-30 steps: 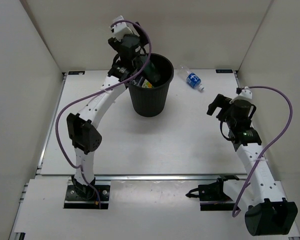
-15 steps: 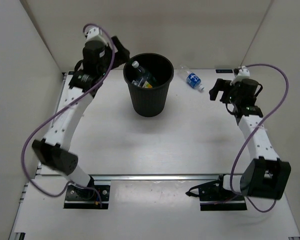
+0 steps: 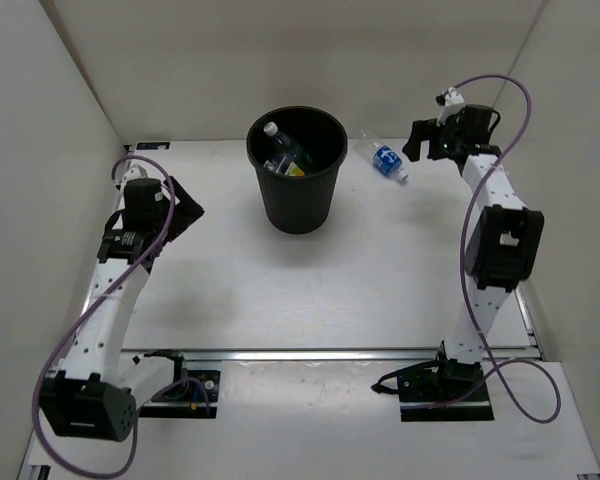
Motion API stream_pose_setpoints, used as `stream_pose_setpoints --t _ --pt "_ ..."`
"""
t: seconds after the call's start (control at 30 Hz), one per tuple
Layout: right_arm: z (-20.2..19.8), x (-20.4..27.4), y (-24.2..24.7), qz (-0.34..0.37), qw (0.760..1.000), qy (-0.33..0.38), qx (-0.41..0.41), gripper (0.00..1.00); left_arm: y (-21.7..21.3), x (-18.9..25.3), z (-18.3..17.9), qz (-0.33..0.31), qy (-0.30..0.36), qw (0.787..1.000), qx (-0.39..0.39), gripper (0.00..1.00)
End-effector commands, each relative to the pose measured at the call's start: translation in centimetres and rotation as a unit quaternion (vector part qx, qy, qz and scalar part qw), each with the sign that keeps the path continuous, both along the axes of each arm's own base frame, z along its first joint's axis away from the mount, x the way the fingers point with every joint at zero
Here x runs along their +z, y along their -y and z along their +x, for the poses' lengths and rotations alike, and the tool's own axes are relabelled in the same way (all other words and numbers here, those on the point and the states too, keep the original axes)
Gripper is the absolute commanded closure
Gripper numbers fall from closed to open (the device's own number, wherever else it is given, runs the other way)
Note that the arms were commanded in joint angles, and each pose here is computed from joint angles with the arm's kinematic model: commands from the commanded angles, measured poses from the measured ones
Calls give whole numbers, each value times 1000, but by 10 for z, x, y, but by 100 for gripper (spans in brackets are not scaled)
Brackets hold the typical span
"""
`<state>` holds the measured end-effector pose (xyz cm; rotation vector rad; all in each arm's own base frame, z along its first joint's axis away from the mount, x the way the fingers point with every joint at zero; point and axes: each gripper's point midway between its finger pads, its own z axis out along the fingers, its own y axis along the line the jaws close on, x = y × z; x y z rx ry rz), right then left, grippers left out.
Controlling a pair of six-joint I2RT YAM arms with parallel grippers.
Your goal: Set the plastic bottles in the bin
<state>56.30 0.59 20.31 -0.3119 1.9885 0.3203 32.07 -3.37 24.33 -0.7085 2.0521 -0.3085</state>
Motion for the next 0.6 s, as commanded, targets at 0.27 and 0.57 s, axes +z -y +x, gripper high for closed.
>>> stream_pose_setpoints --t 0.27,0.57 --pt "103 -63 -25 33 997 -46 57 1 -23 -72 -16 -27 -121 991 54 2" --pt "100 -106 -74 12 993 -68 95 1 -37 -78 -6 -22 -140 987 77 1"
